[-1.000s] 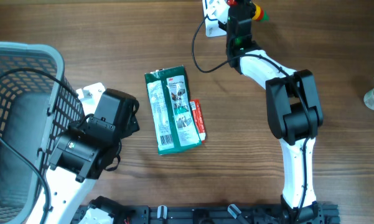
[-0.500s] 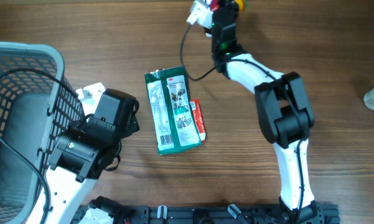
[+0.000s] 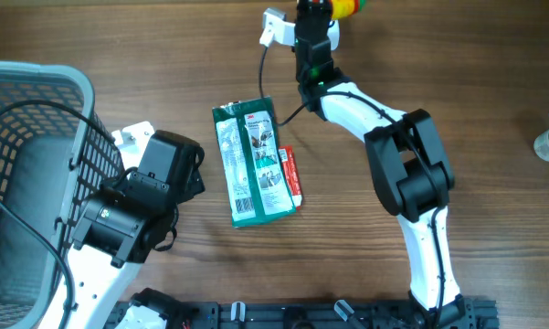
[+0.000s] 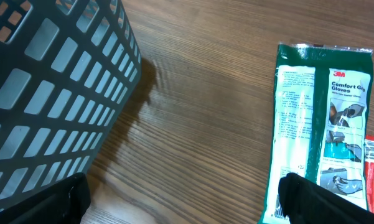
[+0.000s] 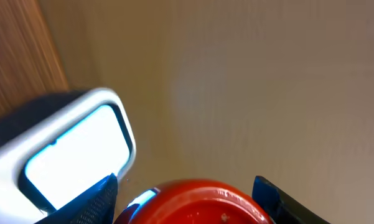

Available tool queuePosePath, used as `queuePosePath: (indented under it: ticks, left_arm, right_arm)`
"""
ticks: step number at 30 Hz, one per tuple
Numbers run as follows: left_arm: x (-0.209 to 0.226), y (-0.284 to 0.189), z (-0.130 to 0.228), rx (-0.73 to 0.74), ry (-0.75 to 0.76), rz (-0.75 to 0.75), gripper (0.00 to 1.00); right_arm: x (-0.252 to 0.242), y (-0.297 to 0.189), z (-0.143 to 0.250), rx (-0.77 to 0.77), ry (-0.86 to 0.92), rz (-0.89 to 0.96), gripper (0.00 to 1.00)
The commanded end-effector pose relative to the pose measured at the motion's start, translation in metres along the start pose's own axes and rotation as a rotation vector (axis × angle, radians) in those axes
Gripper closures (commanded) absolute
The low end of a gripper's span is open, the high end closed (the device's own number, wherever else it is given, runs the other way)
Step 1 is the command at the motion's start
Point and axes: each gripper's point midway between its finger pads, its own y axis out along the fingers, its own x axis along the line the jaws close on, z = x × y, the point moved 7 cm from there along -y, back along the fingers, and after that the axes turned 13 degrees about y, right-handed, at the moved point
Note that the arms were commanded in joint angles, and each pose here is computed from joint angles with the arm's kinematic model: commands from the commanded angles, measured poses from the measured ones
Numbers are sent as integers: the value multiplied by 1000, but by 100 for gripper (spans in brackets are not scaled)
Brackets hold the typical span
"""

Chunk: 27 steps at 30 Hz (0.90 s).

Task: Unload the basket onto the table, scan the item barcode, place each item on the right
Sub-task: 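Carry the sauce bottle to the right edge and lay it down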

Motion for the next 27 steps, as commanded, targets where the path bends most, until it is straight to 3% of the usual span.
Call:
queuePosePath:
  ticks: [1, 4, 10, 15, 21, 23, 27]
  left_arm:
    - [2, 1, 0, -4, -20, -14, 0]
    - [2, 1, 0, -4, -20, -14, 0]
    - [2, 1, 0, -4, -20, -14, 0]
    - [2, 1, 0, -4, -20, -14, 0]
    - [2, 1, 0, -4, -20, -14, 0]
    - [2, 1, 0, -4, -20, -14, 0]
    - [2, 1, 0, -4, -20, -14, 0]
  right_arm:
    - [-105, -3, 42, 166, 107, 168, 35]
    - [-116, 5, 103, 316, 186, 106, 34]
    - [-113, 4, 290, 710, 506, -14, 35]
    - [-115, -19, 393, 854, 696, -45, 33]
    - [-112, -36, 433, 893, 835, -83, 20]
    - [-114, -39, 434, 911, 897, -57, 0]
    - [-133, -37, 396, 819, 995, -49, 0]
